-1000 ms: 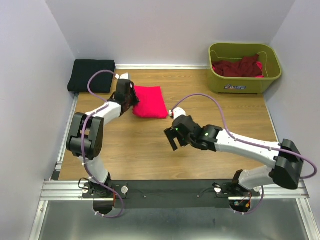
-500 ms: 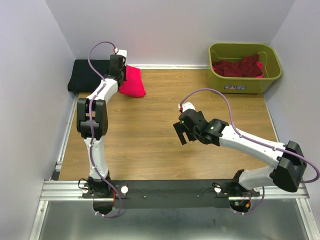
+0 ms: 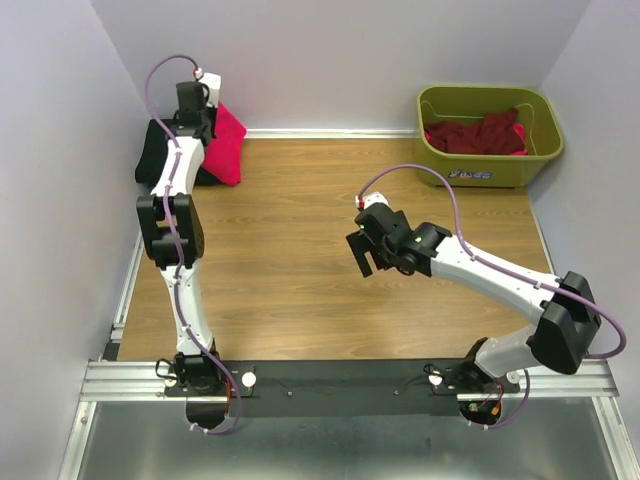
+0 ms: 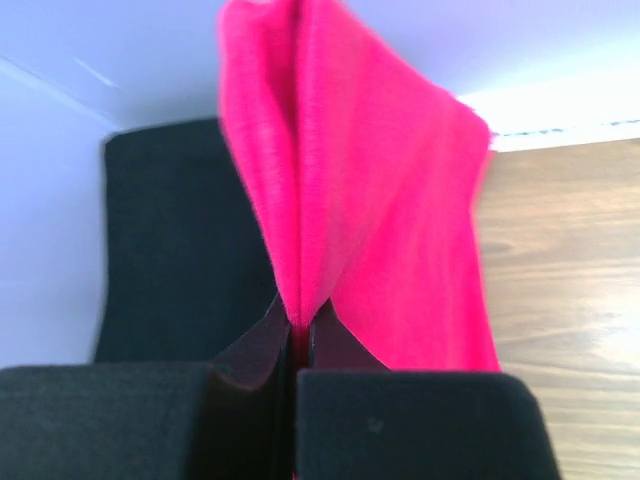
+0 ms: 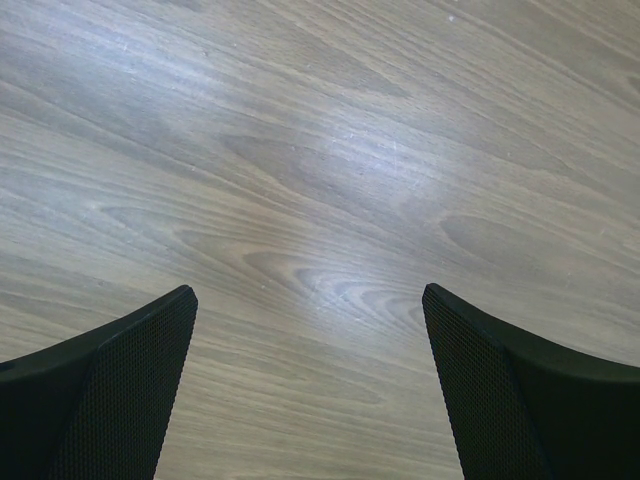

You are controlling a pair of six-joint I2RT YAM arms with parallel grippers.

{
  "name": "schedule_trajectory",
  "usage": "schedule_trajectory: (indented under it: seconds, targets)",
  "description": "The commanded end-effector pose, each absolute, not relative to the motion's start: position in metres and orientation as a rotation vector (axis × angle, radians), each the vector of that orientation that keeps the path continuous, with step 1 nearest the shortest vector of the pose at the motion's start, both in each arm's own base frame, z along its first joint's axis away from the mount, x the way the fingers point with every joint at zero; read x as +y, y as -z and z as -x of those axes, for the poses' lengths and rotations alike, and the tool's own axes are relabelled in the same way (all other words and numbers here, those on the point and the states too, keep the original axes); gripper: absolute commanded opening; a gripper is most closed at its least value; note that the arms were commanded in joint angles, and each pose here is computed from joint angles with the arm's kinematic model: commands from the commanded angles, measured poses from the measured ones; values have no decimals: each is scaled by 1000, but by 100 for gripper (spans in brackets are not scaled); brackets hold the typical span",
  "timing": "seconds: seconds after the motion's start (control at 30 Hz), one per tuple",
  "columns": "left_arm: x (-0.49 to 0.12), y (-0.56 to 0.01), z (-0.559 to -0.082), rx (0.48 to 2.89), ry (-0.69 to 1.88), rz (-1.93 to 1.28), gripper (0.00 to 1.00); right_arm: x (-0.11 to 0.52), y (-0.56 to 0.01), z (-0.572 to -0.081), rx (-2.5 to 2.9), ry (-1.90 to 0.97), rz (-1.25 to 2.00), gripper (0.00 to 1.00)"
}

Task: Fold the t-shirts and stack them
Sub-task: Neatly place the folded tshirt to the corner

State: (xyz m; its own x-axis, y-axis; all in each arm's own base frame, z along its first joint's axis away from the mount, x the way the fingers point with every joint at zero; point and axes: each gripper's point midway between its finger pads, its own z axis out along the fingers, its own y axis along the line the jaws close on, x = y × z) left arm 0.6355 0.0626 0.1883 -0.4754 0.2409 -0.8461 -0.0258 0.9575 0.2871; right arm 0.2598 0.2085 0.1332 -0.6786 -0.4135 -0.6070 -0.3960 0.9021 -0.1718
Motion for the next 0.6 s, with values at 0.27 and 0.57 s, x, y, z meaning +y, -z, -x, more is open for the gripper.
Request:
schedule_trajectory:
  seconds: [0.27, 0.57]
  targets:
    - [128, -235, -651, 1933, -266, -174, 0, 210, -133, -271, 2417, 91, 590, 100]
    - [166, -177, -656, 1982, -208, -19, 0, 207, -124, -273, 2442, 129, 599, 100]
